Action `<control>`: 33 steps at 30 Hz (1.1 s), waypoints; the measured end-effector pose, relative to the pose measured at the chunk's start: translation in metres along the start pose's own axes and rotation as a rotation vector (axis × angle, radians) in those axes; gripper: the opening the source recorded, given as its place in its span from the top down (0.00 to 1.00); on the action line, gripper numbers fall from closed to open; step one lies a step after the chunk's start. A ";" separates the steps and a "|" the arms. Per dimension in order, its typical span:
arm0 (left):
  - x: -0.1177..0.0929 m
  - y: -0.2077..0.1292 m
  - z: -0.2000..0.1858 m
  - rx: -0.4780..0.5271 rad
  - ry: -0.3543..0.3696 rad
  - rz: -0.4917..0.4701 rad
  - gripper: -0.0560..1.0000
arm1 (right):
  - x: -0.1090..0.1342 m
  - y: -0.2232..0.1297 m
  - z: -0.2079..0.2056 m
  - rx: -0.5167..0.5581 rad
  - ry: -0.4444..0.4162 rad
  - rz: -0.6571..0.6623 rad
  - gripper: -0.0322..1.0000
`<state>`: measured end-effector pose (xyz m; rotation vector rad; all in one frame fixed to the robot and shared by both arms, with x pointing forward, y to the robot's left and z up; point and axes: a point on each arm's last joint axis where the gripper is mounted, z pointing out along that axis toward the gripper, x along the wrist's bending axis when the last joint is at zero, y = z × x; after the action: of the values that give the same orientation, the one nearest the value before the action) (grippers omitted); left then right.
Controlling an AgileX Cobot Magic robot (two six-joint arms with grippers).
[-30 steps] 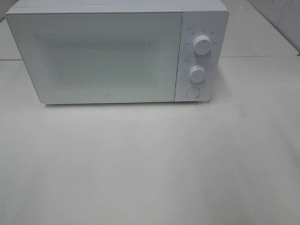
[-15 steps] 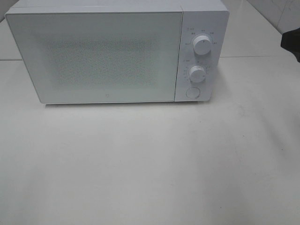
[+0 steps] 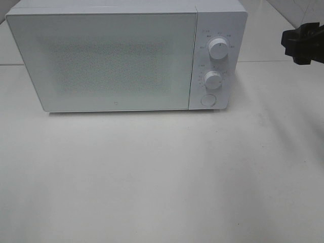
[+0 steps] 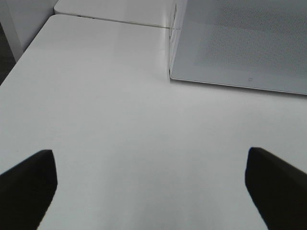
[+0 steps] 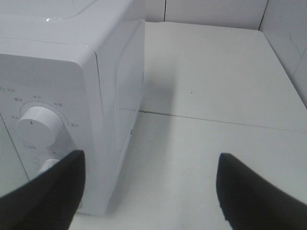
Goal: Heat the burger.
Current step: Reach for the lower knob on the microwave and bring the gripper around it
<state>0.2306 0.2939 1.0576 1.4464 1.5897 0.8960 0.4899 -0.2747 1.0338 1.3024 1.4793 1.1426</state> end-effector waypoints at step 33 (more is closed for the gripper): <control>0.000 0.000 0.000 0.000 0.000 0.000 0.01 | 0.068 -0.092 -0.008 -0.118 -0.156 -0.072 0.24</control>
<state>0.2306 0.2939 1.0576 1.4464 1.5897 0.8960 0.4535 -0.2119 0.9445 1.2193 1.3149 1.0421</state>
